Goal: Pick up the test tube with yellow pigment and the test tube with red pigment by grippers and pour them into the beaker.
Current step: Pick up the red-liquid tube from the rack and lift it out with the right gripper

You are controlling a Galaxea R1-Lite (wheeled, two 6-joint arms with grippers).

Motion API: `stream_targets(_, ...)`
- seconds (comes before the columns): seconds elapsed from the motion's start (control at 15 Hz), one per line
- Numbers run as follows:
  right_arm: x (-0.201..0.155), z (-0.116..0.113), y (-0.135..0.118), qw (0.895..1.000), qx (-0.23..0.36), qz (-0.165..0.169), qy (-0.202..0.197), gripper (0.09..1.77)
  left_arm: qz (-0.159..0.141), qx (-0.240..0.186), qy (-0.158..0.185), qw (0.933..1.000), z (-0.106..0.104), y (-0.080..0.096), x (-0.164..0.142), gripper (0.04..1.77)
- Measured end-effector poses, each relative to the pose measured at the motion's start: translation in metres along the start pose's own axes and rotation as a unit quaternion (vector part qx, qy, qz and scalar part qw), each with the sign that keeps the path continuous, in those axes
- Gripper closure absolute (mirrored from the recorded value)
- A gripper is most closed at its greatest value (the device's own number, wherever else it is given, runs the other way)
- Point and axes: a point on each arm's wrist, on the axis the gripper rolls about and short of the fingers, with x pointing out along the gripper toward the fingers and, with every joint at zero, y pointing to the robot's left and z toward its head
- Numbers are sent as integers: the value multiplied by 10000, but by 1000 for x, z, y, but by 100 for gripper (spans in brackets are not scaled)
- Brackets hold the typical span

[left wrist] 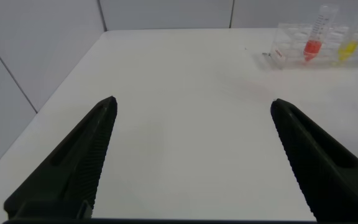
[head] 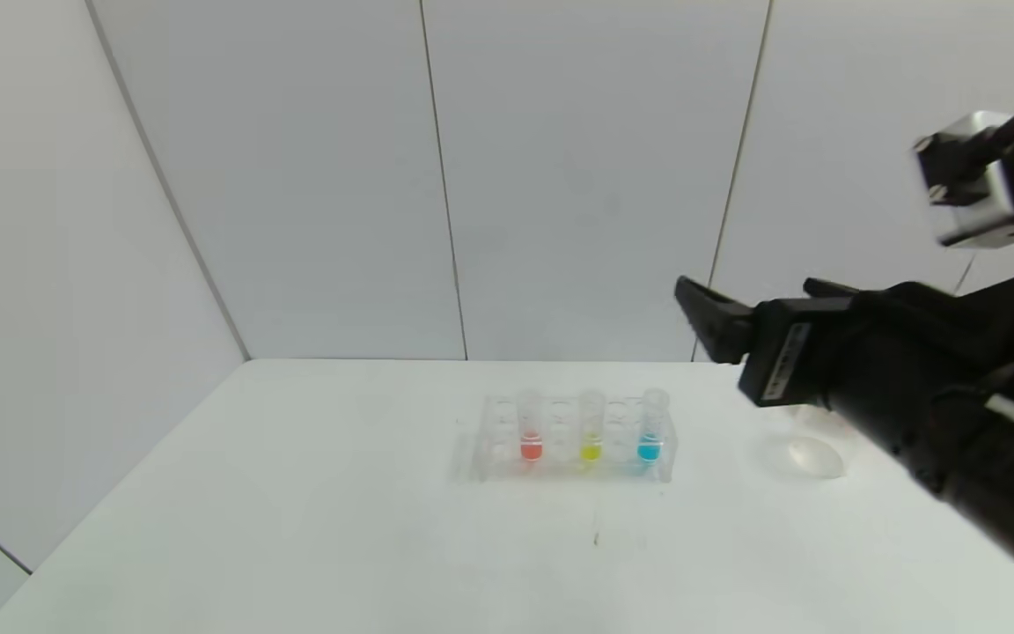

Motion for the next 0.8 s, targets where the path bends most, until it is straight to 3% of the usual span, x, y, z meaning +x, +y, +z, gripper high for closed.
stream_targets(0.4, 14, -72, 67, 9995, -88, -300, 19, 15, 2, 0, 0, 10000, 0, 0, 0, 5)
stream_targets(0.8, 48, -141, 112, 9984, -380, -346, 251, 15, 0, 0, 0, 10000, 0, 0, 0, 5)
